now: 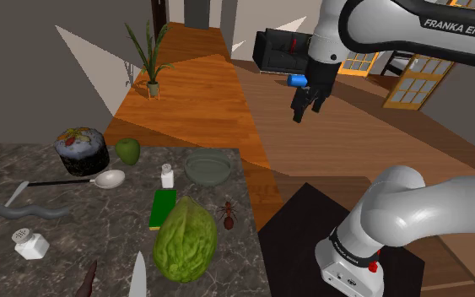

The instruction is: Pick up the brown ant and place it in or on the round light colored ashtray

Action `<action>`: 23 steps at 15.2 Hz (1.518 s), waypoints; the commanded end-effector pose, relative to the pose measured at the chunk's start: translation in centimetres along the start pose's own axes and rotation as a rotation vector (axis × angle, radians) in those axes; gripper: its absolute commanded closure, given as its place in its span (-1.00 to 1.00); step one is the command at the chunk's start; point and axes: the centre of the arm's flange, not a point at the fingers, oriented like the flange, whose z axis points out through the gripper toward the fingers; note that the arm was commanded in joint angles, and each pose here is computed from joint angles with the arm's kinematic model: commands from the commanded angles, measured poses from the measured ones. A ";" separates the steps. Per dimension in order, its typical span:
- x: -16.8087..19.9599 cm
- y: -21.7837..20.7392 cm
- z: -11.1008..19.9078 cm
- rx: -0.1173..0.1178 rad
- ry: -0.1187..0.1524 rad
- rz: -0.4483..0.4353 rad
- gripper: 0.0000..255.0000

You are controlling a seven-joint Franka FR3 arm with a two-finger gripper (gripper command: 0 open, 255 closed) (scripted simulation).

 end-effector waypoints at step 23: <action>1.9 -17.3 21.7 0.133 -0.030 0.053 -1.00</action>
